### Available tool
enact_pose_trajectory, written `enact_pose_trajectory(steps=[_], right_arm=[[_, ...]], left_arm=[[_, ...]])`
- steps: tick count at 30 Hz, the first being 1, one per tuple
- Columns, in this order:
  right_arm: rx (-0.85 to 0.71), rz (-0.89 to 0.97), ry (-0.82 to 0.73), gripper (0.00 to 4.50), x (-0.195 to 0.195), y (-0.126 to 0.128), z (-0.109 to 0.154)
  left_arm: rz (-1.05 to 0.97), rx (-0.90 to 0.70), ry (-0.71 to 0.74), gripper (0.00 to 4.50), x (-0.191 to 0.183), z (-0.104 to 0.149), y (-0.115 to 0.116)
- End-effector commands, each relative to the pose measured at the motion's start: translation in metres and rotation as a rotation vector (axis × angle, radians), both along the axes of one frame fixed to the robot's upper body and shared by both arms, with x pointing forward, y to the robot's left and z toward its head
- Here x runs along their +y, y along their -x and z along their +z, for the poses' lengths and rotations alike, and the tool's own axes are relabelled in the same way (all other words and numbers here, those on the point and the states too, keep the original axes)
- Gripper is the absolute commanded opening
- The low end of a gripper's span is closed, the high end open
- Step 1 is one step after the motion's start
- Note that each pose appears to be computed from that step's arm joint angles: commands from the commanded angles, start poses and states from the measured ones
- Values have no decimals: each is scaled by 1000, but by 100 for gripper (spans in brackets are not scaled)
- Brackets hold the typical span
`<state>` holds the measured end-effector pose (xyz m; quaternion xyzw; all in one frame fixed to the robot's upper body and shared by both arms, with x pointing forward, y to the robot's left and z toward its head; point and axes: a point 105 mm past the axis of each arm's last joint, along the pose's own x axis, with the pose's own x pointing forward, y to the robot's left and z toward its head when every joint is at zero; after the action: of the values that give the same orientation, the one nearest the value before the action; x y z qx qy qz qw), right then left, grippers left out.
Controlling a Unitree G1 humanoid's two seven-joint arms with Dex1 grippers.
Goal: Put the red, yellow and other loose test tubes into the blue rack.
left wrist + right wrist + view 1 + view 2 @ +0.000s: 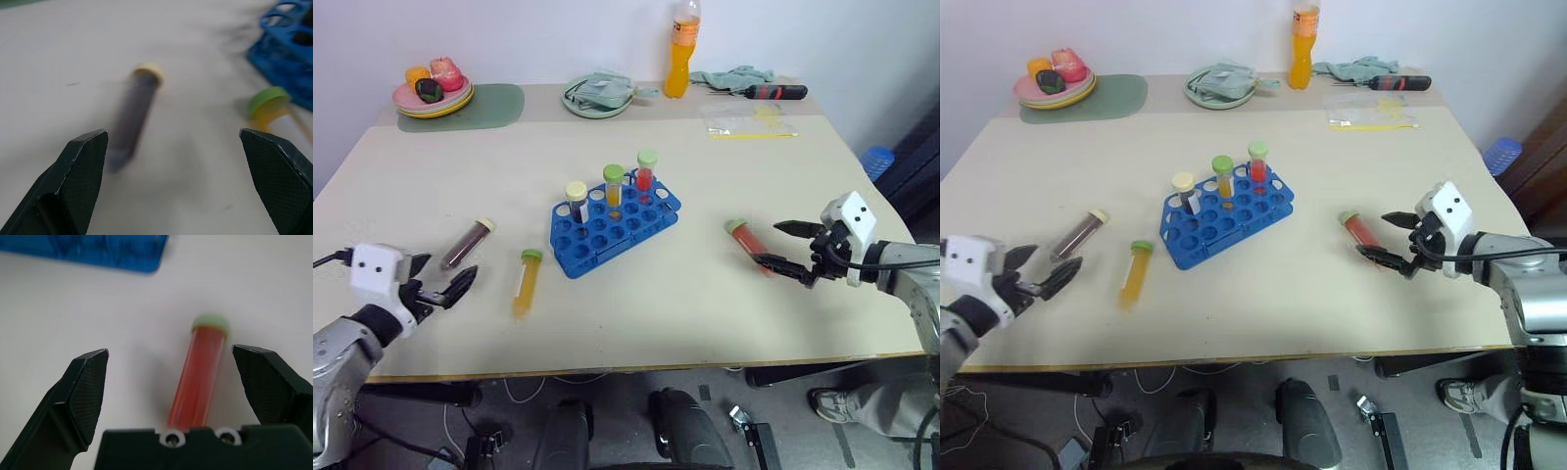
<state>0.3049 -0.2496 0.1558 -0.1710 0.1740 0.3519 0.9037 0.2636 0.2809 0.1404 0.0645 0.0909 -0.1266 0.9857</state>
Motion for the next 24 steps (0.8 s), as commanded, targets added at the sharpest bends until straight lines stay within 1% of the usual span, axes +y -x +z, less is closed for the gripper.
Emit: enact_pose_trajectory(steps=[1,3,5,6,8,11,14,19,24], right_arm=[[-72,42,40,450,15,5,29],[-68,31,82,450,21,1,33],[-22,-36,145,450,20,-10,32],[-3,-64,166,450,19,-13,32],[107,-163,169,450,19,-27,28],[203,-209,216,450,27,-41,24],[296,-262,245,450,35,-55,23],[394,-396,296,450,28,-77,20],[474,-431,328,450,27,-83,11]], left_arm=[[-140,-30,2,441,-29,6,-9],[-273,-26,-10,441,-56,5,-8],[-422,-13,-6,441,-86,3,-3],[-460,-9,-5,441,-94,2,-1],[-614,2,-28,441,-125,-3,8],[-790,-1,-56,441,-158,-9,20],[-878,-30,-41,441,-178,-8,25],[-946,-62,-17,441,-198,-7,35],[-945,-72,-3,441,-206,-7,39]])
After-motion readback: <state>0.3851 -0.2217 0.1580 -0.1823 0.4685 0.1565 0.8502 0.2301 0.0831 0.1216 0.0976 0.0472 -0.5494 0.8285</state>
